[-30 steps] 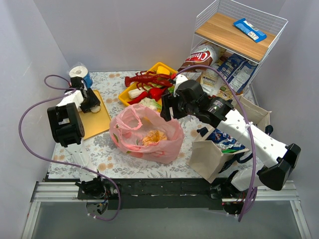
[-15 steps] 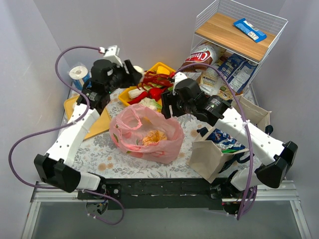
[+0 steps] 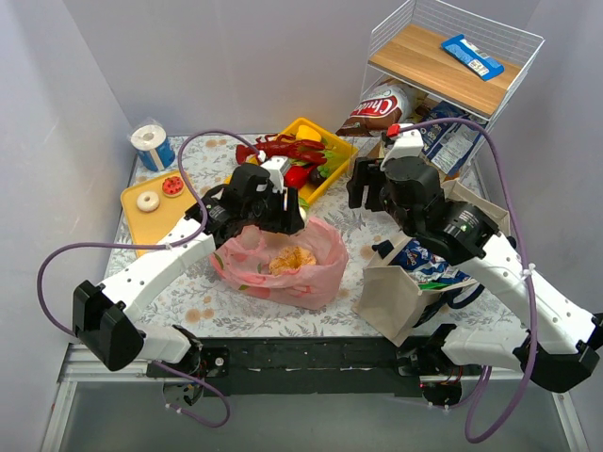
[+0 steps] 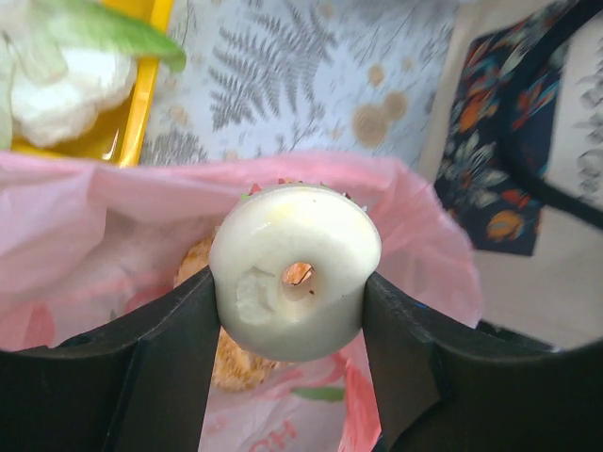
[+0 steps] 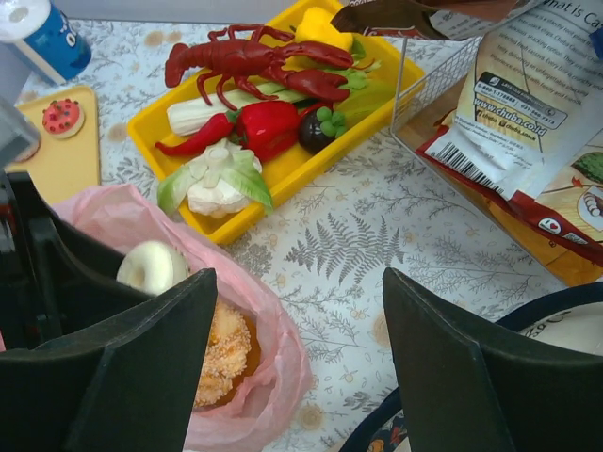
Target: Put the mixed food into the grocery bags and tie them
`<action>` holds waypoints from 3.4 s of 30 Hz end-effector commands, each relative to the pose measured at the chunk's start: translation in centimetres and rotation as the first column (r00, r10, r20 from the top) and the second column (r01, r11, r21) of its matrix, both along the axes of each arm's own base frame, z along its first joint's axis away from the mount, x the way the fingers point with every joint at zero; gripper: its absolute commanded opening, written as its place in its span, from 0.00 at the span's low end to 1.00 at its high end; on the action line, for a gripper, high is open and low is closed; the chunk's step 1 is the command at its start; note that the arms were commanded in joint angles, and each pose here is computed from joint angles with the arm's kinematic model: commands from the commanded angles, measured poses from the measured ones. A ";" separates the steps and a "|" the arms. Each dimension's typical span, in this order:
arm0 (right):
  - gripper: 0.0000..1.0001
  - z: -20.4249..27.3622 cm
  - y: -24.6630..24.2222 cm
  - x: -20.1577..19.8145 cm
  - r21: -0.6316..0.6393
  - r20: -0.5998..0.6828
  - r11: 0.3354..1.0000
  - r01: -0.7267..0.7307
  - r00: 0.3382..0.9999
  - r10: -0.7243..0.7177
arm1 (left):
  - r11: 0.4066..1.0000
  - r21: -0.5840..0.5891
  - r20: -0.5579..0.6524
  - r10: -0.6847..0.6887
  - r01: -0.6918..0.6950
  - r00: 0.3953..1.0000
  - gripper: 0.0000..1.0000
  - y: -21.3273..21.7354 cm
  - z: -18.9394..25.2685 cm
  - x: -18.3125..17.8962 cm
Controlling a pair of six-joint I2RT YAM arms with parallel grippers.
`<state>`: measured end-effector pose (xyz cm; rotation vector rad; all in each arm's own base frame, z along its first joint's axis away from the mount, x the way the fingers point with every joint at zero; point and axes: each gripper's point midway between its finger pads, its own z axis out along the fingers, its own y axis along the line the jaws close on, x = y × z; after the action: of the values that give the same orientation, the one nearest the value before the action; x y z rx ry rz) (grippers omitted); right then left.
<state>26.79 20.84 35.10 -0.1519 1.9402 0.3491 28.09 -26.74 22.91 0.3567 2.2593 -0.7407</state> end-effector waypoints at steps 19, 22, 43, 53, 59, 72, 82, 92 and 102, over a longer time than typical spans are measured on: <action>0.79 -2.2 2.8 1.6 -0.040 -0.041 0.998 -0.046 0.998 0.044 | 0.980 0.195 0.067 -0.042 0.028 0.997 0.98 3.1 1.1 -1.4; 0.79 -2.0 3.9 2.0 -0.060 -0.037 0.994 -0.092 0.995 0.089 | 0.985 0.167 0.162 0.022 -0.050 0.986 0.98 3.5 4.4 0.3; 0.75 -8.5 9.0 13.6 -0.225 -0.282 0.944 -0.243 0.943 0.176 | 0.905 0.221 -0.072 0.388 -0.365 0.919 0.98 14.1 -2.4 0.0; 0.75 -16.7 8.3 18.5 -0.326 -0.375 0.918 -0.227 0.922 0.094 | 0.880 0.273 -0.095 0.428 -0.389 0.899 0.60 15.2 -5.1 -0.8; 0.75 -20.8 8.5 20.6 -0.344 -0.402 0.908 -0.240 0.912 0.089 | 0.881 0.258 -0.102 0.434 -0.398 0.895 0.35 15.2 -5.3 -1.3; 0.75 -23.9 9.1 25.5 -0.346 -0.334 0.903 -0.255 0.933 0.136 | 0.847 0.219 -0.158 0.520 -0.484 0.839 0.00 15.8 -3.9 -3.1; 0.75 -29.0 8.7 26.1 -0.364 -0.399 0.883 -0.296 0.906 0.139 | 0.830 0.196 -0.184 0.554 -0.522 0.812 0.00 15.7 -3.0 -3.4; 0.26 -22.4 10.5 26.6 -0.282 -0.285 0.911 -0.301 0.933 0.220 | 0.822 0.114 -0.198 0.569 -0.558 0.798 0.00 15.3 -3.2 -2.1; 0.21 -6.2 12.7 18.5 -0.223 -0.027 0.900 -0.374 0.925 0.378 | 0.848 -0.020 -0.284 0.504 -0.530 0.816 0.00 14.4 -2.9 -0.2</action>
<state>49.49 31.21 16.45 -0.6601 2.2045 0.2567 27.54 -11.20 19.82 -0.4525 2.3978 -0.4989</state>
